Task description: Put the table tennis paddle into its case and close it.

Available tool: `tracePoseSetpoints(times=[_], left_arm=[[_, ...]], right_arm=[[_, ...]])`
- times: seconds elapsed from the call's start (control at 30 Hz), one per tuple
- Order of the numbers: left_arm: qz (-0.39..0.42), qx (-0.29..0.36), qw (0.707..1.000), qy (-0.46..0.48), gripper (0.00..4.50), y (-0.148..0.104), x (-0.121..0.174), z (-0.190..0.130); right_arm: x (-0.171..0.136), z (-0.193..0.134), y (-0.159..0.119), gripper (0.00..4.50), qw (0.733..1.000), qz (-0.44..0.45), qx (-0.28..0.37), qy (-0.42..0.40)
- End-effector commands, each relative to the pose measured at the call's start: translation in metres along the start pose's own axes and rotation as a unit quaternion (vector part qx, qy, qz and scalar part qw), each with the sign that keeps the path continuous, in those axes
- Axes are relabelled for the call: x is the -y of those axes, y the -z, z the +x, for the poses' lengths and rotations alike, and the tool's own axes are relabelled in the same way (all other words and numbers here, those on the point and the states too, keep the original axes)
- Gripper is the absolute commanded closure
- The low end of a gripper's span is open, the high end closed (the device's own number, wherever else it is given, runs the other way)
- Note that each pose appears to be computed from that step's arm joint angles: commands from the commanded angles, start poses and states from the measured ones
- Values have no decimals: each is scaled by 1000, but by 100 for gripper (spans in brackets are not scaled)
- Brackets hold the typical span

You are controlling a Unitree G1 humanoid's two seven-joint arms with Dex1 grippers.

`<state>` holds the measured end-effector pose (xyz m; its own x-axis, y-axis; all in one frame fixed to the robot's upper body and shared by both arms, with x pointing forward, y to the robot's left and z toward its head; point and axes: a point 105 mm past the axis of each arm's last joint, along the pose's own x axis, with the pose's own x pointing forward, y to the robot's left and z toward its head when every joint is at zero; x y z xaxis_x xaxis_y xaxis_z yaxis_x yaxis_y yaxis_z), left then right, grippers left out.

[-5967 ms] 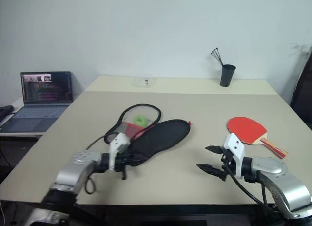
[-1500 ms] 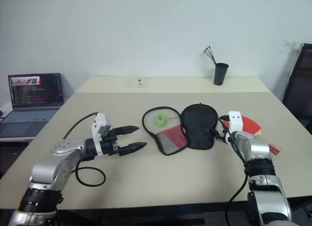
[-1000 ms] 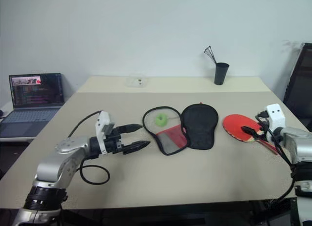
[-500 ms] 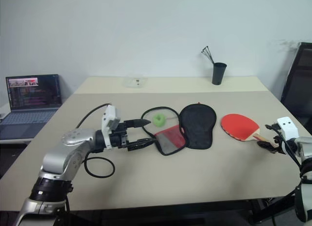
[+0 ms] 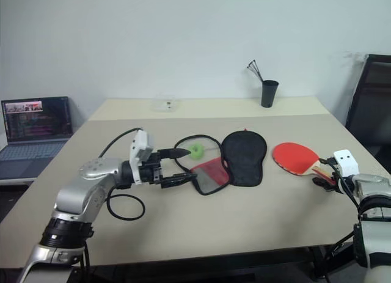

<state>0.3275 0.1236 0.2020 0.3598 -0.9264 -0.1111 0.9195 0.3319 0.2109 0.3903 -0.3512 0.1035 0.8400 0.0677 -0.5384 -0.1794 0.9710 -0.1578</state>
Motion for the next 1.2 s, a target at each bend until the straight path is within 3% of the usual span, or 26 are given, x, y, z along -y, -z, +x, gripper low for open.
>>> tracePoseSetpoints(times=[0.03,0.2,0.33,0.6,0.87,1.03,1.07,1.2], left_arm=[[26,6,1000,-6,0,-11,-2,-4],[24,6,1000,-8,0,-9,-2,-5],[23,6,1000,-9,0,-8,-1,-5],[18,8,1000,-12,0,-5,1,-6],[14,7,1000,-11,0,-3,2,-5],[17,6,1000,-9,0,-3,2,-4],[17,6,1000,-9,0,-3,2,-4],[18,7,1000,-11,0,-5,2,-5]], right_arm=[[-4,1,-3,157,1000,13,5,-11],[1,-2,-10,297,1000,27,13,-3],[-1,-5,-17,342,999,33,22,-13],[-23,-19,-15,342,998,23,21,-47],[-49,-26,-6,342,998,44,25,-25],[-45,-20,-12,178,997,57,48,-2],[-45,-19,-14,160,997,58,52,1],[-43,-12,-15,160,996,67,57,9]])
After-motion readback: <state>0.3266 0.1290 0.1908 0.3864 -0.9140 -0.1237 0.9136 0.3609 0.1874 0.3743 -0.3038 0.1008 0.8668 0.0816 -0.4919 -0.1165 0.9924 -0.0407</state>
